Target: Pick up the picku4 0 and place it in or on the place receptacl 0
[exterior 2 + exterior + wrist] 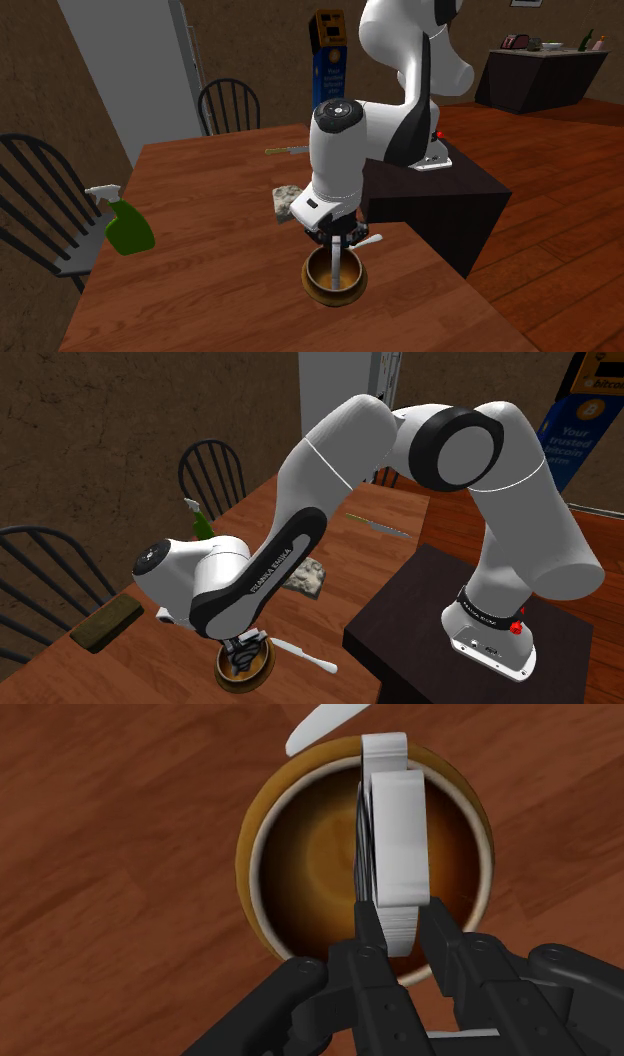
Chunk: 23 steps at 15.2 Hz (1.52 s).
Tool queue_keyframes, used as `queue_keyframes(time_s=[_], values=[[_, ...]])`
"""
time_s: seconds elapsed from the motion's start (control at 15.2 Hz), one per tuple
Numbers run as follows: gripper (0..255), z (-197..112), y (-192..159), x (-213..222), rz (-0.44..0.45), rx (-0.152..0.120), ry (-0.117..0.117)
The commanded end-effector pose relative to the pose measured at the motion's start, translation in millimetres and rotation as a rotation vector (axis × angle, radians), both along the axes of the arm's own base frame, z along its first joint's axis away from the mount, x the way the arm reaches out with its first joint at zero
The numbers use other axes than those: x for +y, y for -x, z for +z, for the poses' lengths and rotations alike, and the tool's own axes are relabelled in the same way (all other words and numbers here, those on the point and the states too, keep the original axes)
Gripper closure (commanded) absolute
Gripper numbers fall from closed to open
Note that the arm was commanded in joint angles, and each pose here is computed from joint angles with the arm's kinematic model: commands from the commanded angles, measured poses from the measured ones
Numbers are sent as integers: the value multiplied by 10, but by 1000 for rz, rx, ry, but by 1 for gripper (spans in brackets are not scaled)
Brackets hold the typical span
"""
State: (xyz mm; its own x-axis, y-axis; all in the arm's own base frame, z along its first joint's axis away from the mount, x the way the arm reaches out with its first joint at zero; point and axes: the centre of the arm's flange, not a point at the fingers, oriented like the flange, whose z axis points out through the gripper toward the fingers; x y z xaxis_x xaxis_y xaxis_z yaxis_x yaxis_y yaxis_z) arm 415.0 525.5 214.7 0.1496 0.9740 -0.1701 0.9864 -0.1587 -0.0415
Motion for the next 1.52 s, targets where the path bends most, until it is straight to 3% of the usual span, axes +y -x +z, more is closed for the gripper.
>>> queue_keyframes(time_s=[0.0,0.33,0.4,0.73,0.99,1.45], values=[[255,-9,1,-2,0,0,0],[255,-9,1,-2,0,0,0],[0,-10,1,-1,0,0,0],[0,-9,1,-2,0,0,0],[0,483,-33,79,0,0,0],[0,483,-33,79,0,0,0]])
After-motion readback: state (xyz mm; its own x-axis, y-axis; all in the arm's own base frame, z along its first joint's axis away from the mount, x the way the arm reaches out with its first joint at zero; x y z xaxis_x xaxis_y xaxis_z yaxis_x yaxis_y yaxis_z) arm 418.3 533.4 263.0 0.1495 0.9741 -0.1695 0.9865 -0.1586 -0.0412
